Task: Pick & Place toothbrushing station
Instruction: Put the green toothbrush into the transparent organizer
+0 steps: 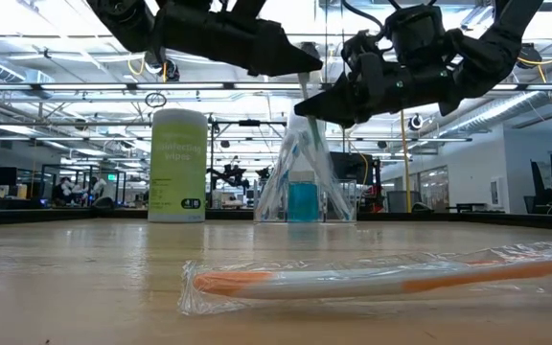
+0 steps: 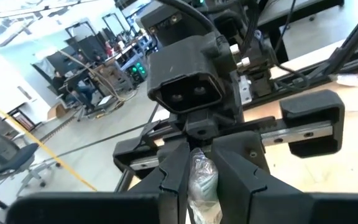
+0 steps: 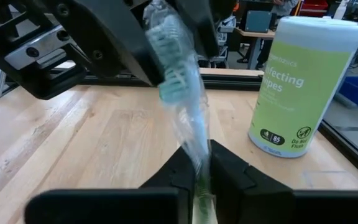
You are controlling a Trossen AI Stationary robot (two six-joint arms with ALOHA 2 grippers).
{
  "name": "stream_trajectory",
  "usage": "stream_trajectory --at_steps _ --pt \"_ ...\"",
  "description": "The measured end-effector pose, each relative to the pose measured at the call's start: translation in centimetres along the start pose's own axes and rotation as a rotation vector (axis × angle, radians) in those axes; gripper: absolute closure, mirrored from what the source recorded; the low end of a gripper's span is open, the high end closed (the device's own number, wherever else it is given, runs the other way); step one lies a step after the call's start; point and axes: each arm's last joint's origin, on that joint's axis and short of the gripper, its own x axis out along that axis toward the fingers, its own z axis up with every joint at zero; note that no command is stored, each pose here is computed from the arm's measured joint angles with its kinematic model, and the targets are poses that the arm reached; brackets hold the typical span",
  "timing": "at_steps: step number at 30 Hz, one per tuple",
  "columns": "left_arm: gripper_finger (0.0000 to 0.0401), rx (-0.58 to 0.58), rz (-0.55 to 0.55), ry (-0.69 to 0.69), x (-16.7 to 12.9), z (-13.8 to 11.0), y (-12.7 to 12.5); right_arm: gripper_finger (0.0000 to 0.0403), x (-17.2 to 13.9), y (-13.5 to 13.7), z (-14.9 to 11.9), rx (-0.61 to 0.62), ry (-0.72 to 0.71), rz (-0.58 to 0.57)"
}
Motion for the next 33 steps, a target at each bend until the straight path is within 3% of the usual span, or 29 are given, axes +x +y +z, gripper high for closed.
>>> stream_trajectory --at_steps 18,30,33 --pt "0.033 0.026 -0.011 0.033 -0.01 -0.32 -0.03 0.038 0.01 0.01 -0.23 0.005 0.022 -0.001" --pt "0.021 0.078 -0.004 0.023 -0.21 0.04 0.0 0.0383 -0.03 -0.11 -0.26 0.011 0.027 -0.004" --pt "0.019 0.079 0.08 0.011 -0.33 0.64 -0.09 0.0377 -0.03 -0.1 -0.3 0.012 0.032 -0.004"
